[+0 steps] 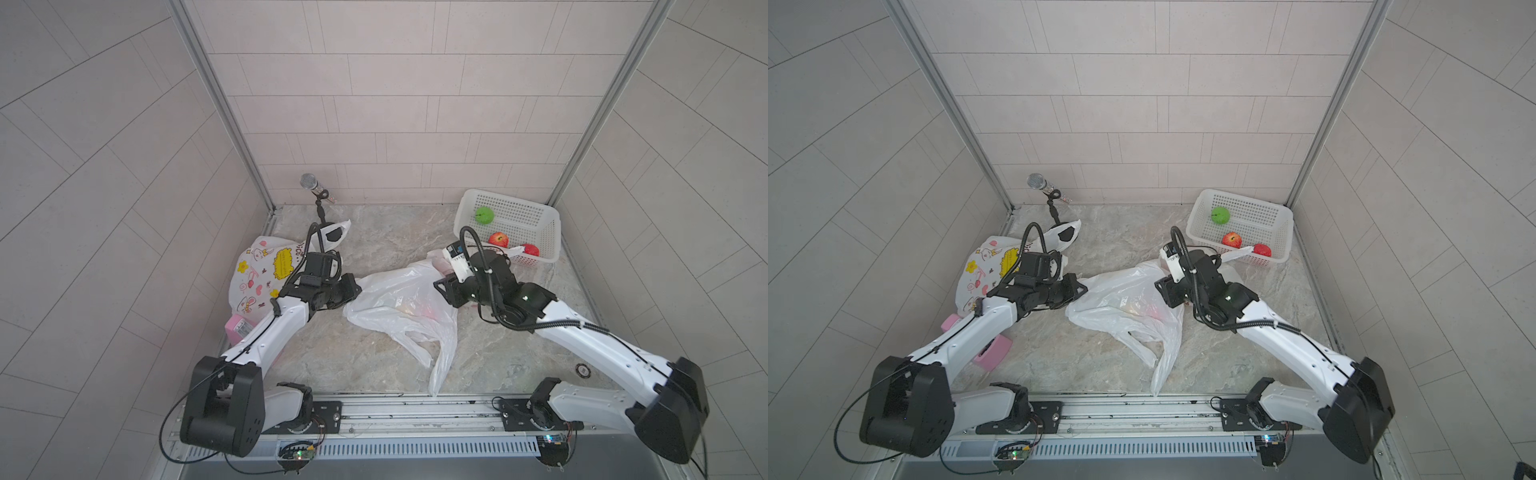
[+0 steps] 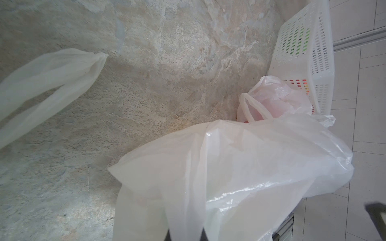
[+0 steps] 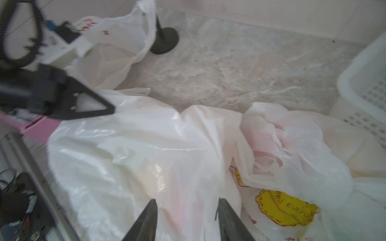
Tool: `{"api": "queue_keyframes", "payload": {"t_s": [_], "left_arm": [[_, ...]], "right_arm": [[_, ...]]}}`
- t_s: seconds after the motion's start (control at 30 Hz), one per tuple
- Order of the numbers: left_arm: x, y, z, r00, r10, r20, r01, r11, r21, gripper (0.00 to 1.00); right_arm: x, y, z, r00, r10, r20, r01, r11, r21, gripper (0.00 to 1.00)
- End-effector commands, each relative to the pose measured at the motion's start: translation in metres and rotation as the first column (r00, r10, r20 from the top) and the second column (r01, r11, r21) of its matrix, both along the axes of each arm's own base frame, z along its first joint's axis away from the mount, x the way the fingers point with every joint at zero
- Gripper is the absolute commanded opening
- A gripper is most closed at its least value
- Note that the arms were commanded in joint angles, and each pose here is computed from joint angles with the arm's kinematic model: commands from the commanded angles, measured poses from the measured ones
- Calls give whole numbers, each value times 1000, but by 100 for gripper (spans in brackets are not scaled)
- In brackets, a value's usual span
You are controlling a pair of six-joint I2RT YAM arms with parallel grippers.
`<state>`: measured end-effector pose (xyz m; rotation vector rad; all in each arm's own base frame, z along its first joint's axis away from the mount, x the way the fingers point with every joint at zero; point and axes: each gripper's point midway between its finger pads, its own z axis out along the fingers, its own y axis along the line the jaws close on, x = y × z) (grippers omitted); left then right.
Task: Untie the knot of a plastic bag & take out the apple
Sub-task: Adjust the plastic bag at the center of the board, then pick up the apple from the plastic bag.
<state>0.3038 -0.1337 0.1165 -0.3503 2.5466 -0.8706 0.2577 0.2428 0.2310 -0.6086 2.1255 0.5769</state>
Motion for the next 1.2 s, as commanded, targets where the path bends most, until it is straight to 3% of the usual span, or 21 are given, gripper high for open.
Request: {"api": "queue_keyframes", "payload": {"t_s": [0.0,0.1,0.2,0.43,0.63,0.83,1.17], "left_arm": [[1,2,-1,1000,-1,-16,1,1000,18,8],[2,3,-2,1000,3,-27,-2,1000,23,8],[3,1,-2,1000,-2,-31,3,1000,16,8],[2,-1,-3,999,-17,-46,18,1000,11,10],[2,-5,-9,997,-38,-72,38,999,1,10],[1,-10,-15,993,-62,-99,60,998,-20,10],[0,-14,-24,986,-83,-143,79,996,-32,11]], "right_arm": [[-61,7,-22,990,143,-9,-143,985,-92,35],[-121,32,-43,945,320,-63,-321,947,-5,22],[-148,38,-87,918,367,-152,-368,930,22,15],[-96,22,-119,978,113,-174,-129,988,-84,12],[-51,36,-111,988,46,-146,-65,990,-128,13],[-31,59,-111,990,70,-124,-93,978,-187,18],[3,89,-105,995,69,-66,-83,964,-254,49]]}}
